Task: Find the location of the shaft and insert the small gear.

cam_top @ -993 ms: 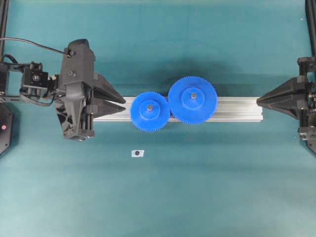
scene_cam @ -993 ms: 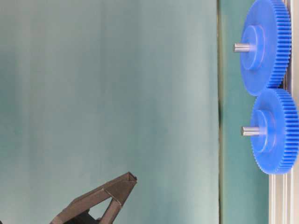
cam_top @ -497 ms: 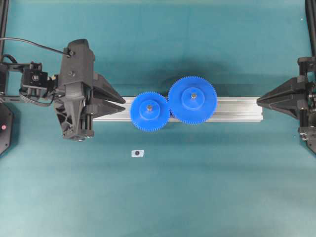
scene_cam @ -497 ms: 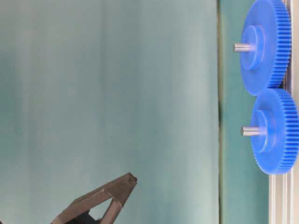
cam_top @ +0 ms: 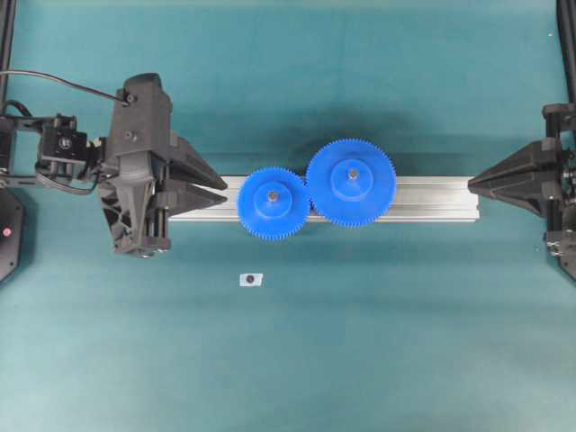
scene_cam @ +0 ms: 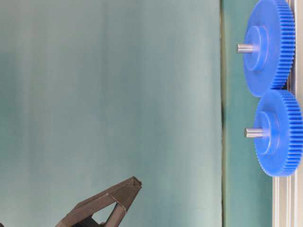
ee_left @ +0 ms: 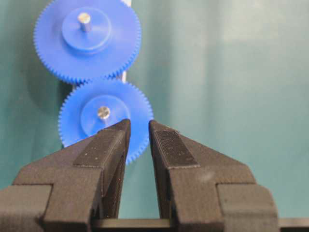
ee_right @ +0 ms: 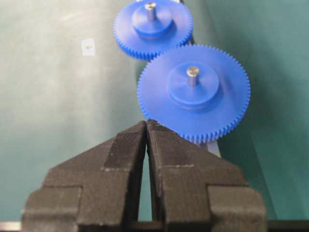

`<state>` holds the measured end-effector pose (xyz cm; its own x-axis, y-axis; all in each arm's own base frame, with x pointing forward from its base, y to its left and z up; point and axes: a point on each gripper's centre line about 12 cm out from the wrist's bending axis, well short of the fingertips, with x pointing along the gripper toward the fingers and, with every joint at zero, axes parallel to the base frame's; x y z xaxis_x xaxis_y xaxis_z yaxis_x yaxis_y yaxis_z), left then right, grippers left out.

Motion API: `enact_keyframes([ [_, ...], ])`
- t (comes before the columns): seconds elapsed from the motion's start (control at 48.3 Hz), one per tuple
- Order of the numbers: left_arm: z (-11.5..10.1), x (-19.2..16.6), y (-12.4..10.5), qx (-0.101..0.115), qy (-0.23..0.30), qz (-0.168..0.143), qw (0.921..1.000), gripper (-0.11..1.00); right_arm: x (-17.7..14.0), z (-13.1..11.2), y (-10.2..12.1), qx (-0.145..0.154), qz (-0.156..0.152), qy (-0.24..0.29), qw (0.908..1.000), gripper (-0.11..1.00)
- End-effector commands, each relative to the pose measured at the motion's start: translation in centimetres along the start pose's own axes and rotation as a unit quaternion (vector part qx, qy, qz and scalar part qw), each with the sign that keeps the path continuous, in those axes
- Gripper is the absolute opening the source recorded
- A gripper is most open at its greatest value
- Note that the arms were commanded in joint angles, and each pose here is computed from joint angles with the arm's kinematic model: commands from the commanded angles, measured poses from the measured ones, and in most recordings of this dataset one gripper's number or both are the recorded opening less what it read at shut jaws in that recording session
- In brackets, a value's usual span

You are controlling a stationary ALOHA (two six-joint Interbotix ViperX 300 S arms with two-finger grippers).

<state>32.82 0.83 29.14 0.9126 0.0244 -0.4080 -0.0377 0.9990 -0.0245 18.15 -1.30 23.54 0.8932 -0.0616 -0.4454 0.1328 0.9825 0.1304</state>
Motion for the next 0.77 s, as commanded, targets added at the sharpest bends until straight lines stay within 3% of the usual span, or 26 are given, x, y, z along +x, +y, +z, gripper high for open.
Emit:
enact_keyframes([
  [0.0,0.93,-0.46,-0.07,0.002,-0.018,-0.001,0.9998,0.23,0.0,0.41,0.03,0.006,0.0,-0.006,1.0,0.12],
  [0.745,0.55,-0.41,-0.11,0.001,-0.013,-0.002,0.9999,0.23,-0.35,0.36,0.03,0.006,0.001,-0.014,0.9999,0.12],
])
